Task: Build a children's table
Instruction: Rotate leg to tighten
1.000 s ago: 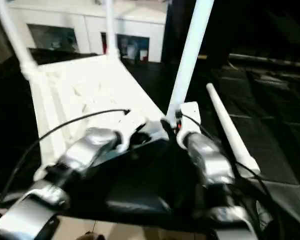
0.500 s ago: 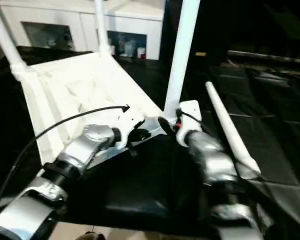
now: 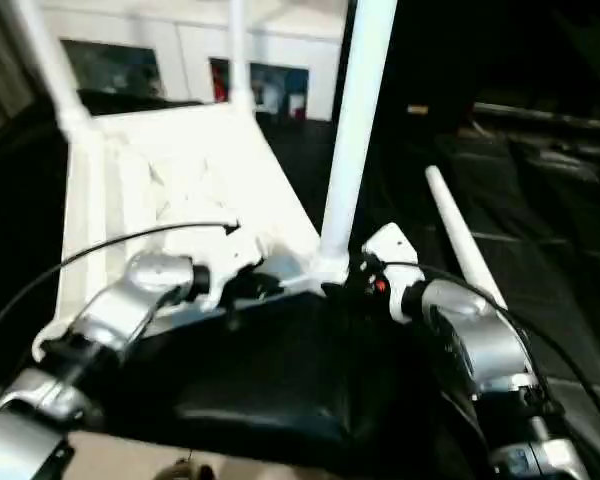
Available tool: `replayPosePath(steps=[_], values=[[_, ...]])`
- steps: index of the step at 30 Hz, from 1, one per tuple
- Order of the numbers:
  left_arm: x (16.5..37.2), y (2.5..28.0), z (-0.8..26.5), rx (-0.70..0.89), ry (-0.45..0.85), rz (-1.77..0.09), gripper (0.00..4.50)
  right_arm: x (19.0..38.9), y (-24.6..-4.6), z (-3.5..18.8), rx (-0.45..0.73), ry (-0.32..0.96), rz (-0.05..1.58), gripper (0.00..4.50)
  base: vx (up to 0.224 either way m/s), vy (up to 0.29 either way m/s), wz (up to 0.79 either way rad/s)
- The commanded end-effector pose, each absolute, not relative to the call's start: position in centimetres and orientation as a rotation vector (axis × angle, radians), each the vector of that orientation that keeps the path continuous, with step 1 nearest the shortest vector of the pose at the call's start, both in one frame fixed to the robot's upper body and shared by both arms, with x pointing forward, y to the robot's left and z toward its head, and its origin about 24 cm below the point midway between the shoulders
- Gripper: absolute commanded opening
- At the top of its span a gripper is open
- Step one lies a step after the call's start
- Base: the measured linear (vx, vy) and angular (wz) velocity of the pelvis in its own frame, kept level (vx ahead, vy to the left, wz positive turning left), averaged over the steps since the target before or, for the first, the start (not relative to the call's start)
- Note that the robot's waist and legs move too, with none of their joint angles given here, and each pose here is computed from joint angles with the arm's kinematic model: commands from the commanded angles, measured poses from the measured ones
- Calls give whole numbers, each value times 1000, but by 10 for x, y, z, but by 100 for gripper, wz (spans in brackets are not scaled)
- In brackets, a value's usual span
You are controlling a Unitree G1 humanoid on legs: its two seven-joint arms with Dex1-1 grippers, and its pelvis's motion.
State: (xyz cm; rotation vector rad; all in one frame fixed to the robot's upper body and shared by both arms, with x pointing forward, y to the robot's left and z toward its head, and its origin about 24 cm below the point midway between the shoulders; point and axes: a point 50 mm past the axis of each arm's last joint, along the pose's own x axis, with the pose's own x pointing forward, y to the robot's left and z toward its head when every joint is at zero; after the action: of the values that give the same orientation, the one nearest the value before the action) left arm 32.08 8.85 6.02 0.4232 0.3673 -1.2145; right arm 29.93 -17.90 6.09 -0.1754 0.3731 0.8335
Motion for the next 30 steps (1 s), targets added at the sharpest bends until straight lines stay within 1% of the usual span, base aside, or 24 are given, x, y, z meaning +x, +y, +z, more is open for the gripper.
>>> replayPosePath(steps=[1,6,9,13,14,17,18,19,21,26,30], values=[[317,71,77,438,260,-1306,0,300,-169,75,-170,301,896,345,0,0,0],[314,73,76,447,273,-1321,0,299,-169,71,-192,314,905,345,0,0,0],[313,74,75,450,278,-1324,0,298,-167,73,-167,295,926,345,0,0,0],[312,76,74,454,283,-1324,0,298,-167,69,-179,314,926,345,0,0,0],[312,76,74,454,284,-1324,0,298,-167,68,-180,315,923,321,0,0,0],[311,76,74,454,287,-1324,0,299,-167,68,-171,312,920,308,0,0,0],[311,76,74,454,288,-1325,0,299,-167,68,-168,311,921,296,0,0,0],[311,76,74,454,288,-1325,0,299,-166,68,-167,310,921,296,0,0,0],[311,76,74,454,289,-1326,0,299,-166,68,-165,309,922,271,0,0,0],[311,76,74,454,291,-1328,0,300,-166,67,-158,308,921,259,0,0,0],[311,77,74,455,294,-1328,0,298,-165,63,-151,311,918,229,0,0,0]])
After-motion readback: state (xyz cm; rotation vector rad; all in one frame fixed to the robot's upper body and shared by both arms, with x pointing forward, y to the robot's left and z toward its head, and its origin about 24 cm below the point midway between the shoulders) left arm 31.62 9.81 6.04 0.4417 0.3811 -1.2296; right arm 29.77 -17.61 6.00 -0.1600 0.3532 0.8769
